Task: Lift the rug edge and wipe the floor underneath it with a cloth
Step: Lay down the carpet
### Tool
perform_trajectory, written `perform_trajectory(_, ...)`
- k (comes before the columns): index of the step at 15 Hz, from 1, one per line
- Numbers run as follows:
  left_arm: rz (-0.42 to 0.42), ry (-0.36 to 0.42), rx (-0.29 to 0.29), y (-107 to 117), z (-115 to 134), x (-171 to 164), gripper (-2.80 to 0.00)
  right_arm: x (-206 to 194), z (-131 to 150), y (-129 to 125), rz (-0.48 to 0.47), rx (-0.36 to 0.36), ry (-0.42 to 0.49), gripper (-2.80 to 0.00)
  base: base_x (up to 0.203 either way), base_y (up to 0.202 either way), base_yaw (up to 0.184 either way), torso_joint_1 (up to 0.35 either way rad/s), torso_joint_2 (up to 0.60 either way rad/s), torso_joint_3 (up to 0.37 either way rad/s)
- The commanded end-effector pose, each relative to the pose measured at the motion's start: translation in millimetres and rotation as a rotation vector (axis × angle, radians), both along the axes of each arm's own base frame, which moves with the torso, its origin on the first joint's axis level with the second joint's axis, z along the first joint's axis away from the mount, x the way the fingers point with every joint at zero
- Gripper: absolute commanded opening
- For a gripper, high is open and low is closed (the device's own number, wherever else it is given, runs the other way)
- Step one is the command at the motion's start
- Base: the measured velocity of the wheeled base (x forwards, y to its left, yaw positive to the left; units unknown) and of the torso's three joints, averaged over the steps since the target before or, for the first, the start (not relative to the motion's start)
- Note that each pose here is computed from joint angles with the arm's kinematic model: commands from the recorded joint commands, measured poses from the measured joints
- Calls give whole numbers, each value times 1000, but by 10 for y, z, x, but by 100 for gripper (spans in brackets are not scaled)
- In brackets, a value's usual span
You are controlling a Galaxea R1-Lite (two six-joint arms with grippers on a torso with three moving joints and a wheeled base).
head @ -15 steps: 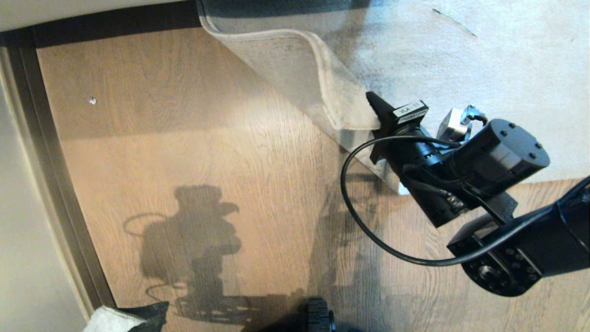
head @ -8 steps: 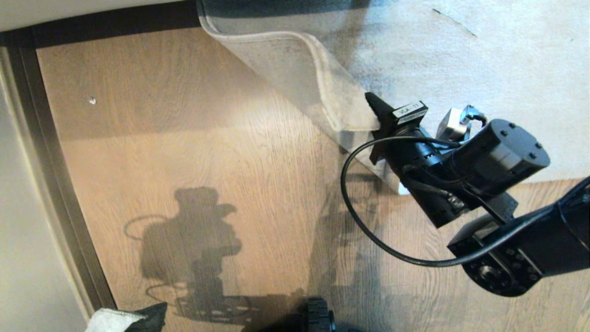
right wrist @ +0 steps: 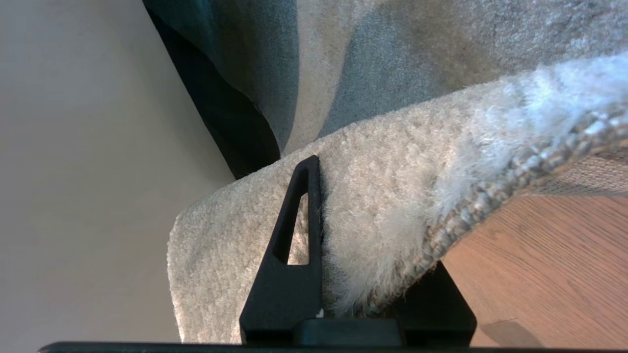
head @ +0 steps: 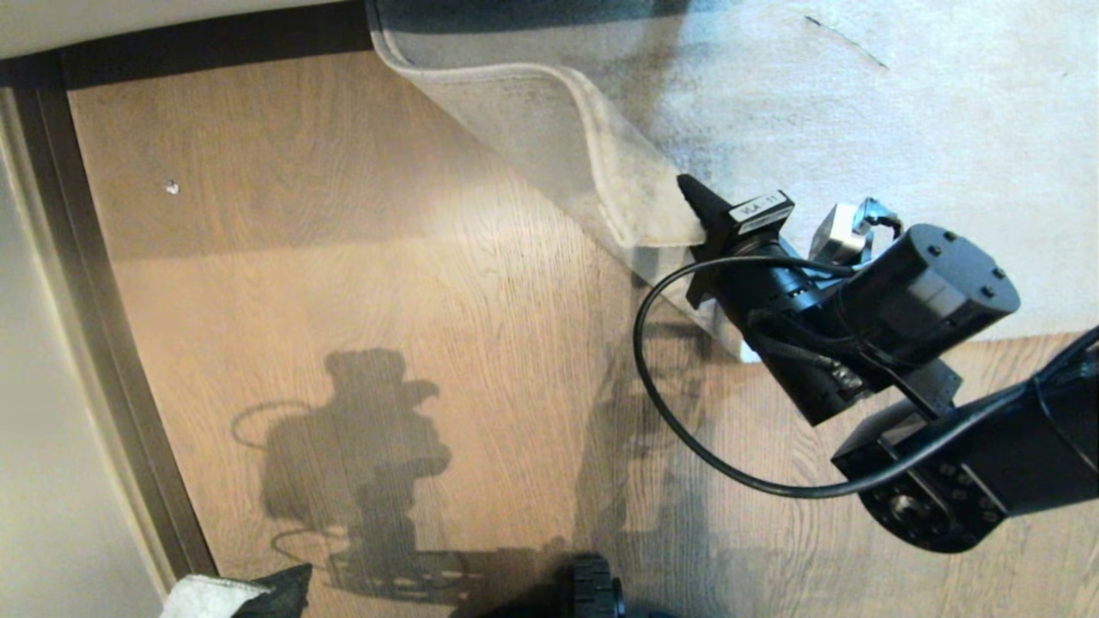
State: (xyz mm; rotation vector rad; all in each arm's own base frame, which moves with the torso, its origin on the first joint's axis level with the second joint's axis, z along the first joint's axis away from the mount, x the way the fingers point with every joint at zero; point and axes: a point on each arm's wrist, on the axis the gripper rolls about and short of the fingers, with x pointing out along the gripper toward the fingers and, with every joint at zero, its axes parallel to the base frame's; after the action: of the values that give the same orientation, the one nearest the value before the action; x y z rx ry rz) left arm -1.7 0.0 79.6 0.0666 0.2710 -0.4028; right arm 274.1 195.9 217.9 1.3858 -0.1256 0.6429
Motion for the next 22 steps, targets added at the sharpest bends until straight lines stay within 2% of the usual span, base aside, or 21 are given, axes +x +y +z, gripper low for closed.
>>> perform_trajectory(1,48,5,-2,-2,0,3,-280,-6,19,-3,3,30,-27,-280,0,0,0,0,0,0)
perform_trajectory(2,108,5,-3,-2,0,3,-280,-3,18,-6,3,29,-26,-280,0,0,0,0,0,0)
perform_trajectory(4,148,6,-5,-3,0,3,-280,1,1,3,5,26,-22,-280,0,0,0,0,0,0)
perform_trajectory(6,262,9,-5,-5,0,6,-280,3,8,4,5,28,-25,-280,0,0,0,0,0,0)
perform_trajectory(8,285,13,-9,-5,0,8,-280,9,1,3,3,26,-23,-280,0,0,0,0,0,0)
perform_trajectory(10,357,-5,-13,-5,0,-5,-280,13,-2,-6,0,25,-21,-280,0,0,0,0,0,0)
perform_trajectory(11,399,-39,-20,-6,-2,-33,-280,14,-2,-7,0,25,-21,-280,0,0,0,0,0,0)
perform_trajectory(15,393,-151,-42,-5,-12,-120,-280,20,-7,-9,-1,26,-20,-280,0,0,0,0,0,0)
perform_trajectory(18,388,-268,-65,-4,-35,-212,-280,21,-11,-13,-3,24,-19,-280,0,0,0,0,0,0)
perform_trajectory(22,393,-269,-74,-3,-36,-214,-280,14,-59,-26,-5,14,-2,-280,0,0,0,0,0,0)
